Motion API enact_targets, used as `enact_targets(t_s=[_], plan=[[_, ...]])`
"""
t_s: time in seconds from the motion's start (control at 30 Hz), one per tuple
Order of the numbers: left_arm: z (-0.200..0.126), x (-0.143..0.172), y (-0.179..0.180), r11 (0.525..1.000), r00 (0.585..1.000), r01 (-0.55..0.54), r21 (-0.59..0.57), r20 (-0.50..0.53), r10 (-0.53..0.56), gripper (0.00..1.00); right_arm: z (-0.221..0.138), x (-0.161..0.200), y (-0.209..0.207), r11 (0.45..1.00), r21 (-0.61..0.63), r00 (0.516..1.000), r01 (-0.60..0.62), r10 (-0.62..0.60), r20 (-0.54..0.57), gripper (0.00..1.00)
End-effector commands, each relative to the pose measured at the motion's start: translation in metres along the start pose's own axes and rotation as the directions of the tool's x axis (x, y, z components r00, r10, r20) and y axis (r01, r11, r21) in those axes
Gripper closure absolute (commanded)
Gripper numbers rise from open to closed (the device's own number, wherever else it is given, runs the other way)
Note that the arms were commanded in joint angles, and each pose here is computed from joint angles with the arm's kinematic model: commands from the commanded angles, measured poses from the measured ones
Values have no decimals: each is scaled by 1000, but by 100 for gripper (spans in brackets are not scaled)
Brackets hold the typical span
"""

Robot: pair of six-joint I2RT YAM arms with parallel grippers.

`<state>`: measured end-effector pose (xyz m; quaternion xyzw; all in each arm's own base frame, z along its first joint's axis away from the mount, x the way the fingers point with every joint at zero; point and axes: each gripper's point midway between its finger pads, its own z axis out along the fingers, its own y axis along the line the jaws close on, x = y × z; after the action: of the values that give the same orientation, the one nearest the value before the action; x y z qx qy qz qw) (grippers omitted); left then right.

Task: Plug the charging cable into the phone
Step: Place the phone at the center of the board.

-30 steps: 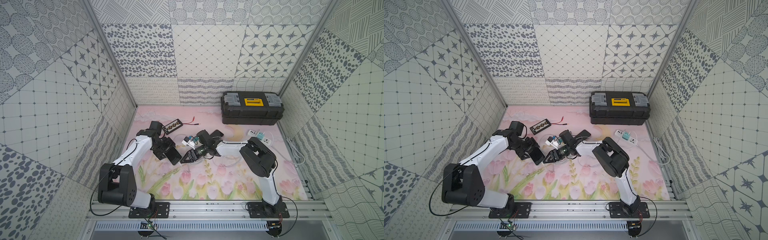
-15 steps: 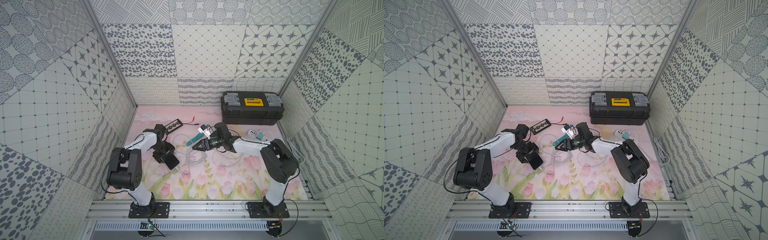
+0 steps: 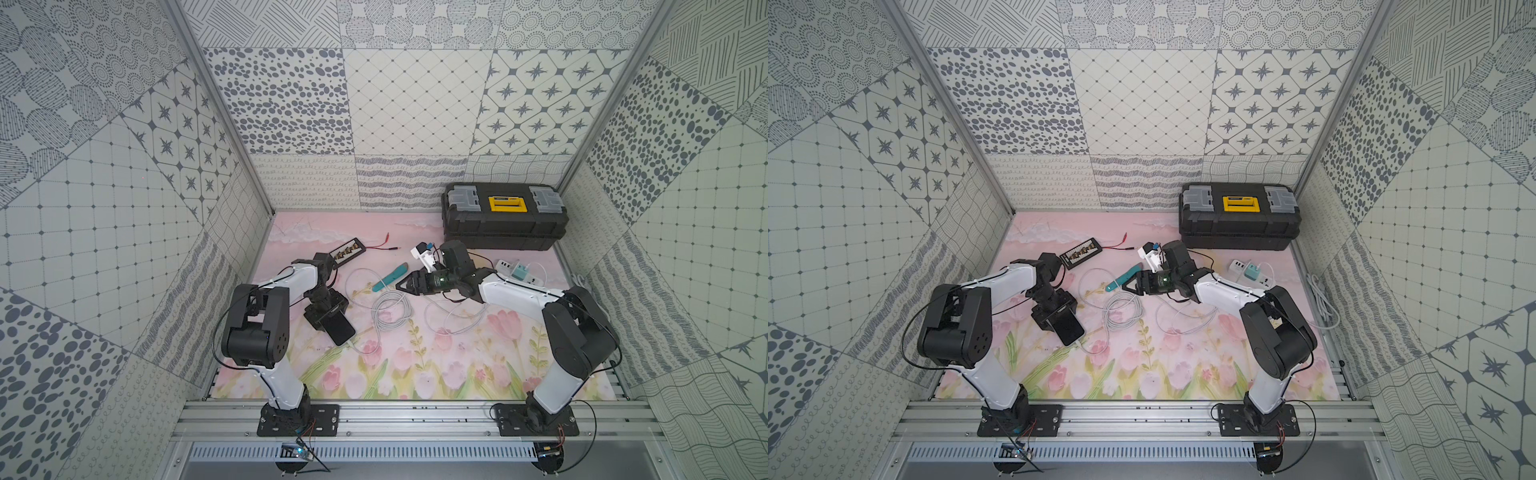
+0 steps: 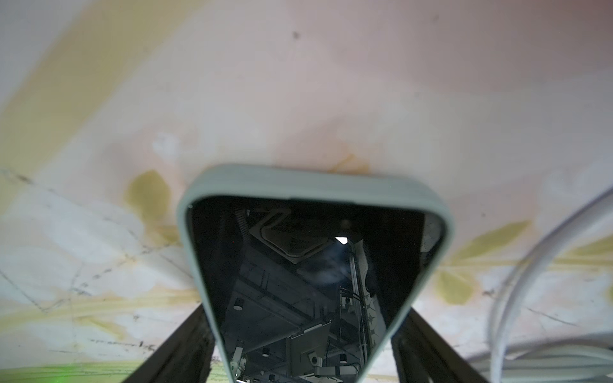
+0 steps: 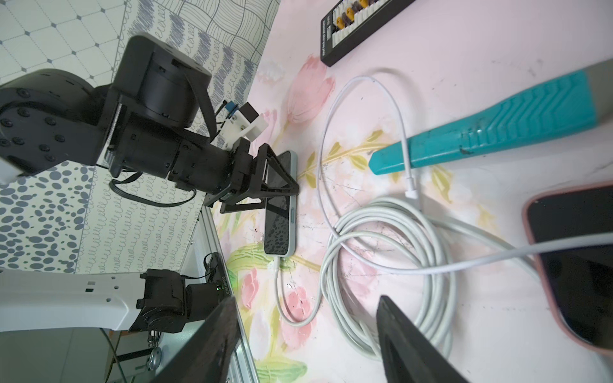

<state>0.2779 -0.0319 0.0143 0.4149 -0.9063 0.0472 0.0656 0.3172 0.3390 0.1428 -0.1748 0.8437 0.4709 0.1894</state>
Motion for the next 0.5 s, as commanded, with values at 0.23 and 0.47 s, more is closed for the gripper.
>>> enact_targets(t_s=[0.23,0.47], plan=[[-15,1,21,999,999,5,-52,49,-2,1,-13,2,-23,989,146,999,30,-31,5,31],[-53,2,18,1000,991,-9,19,130,7,1,-12,1,-30,978,200,998,56,-52,-25,40]])
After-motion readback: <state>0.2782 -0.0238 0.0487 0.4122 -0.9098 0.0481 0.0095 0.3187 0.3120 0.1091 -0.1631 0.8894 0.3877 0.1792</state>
